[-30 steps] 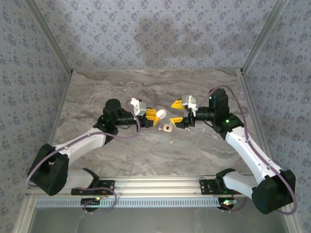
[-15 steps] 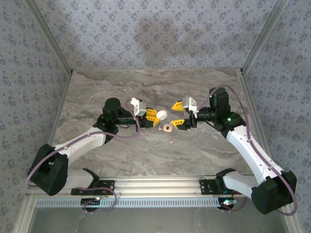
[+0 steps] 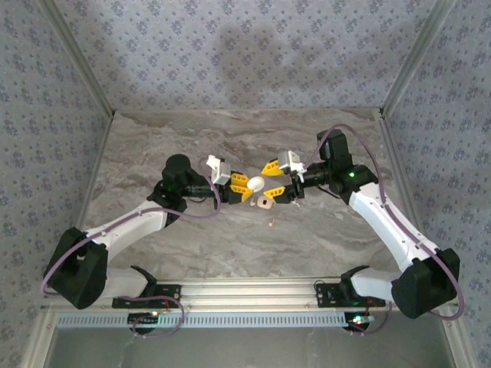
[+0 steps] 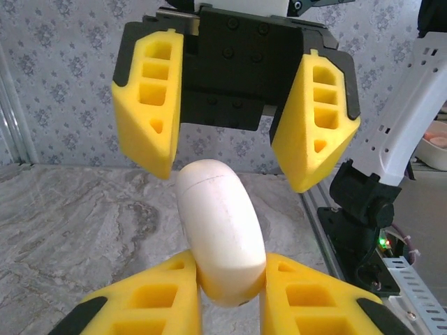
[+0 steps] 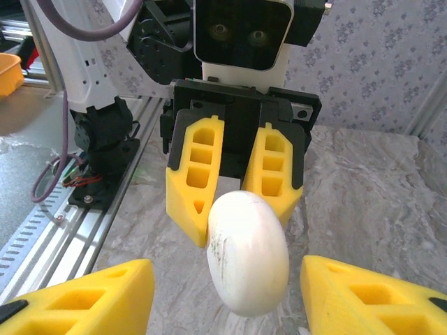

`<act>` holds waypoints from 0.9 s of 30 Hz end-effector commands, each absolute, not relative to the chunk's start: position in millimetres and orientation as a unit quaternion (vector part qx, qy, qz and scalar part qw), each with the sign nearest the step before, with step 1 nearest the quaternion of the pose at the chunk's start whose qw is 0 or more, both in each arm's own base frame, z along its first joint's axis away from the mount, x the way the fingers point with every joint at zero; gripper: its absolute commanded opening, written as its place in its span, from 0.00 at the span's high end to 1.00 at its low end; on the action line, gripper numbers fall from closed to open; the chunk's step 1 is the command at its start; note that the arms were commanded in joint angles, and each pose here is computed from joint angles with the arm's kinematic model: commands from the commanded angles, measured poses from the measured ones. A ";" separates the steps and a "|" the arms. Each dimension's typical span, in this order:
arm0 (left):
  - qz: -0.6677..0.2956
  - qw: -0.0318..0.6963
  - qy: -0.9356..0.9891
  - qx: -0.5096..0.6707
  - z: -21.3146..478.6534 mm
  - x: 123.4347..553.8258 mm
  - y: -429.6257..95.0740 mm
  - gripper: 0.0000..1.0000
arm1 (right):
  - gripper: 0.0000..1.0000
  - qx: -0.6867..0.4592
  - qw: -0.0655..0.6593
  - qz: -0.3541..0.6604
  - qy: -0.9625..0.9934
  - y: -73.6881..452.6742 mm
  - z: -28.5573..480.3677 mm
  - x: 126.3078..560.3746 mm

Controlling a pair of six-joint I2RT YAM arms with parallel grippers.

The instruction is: Insert the wireless bluetooth earbuds into the charging case

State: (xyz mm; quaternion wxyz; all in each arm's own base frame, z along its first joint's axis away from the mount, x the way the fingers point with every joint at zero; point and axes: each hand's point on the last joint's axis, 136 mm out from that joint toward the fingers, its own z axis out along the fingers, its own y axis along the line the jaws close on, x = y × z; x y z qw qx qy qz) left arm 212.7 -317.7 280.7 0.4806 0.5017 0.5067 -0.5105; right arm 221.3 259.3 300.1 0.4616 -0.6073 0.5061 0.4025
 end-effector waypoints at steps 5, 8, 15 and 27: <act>-0.517 0.493 0.463 0.525 305.9 199.7 -320.8 0.77 | 0.45 -0.620 0.445 0.432 0.481 264.5 306.9 212.1; -0.518 0.492 0.459 0.527 306.6 197.6 -321.7 0.77 | 0.47 -0.620 0.438 0.438 0.481 266.8 306.6 211.5; -0.519 0.491 0.459 0.528 306.2 196.9 -322.1 0.77 | 0.61 -0.620 0.425 0.451 0.481 269.8 306.9 209.7; -0.484 0.498 0.496 0.522 295.4 208.7 -321.0 0.54 | 0.80 -0.625 0.424 0.413 0.509 263.2 297.8 210.6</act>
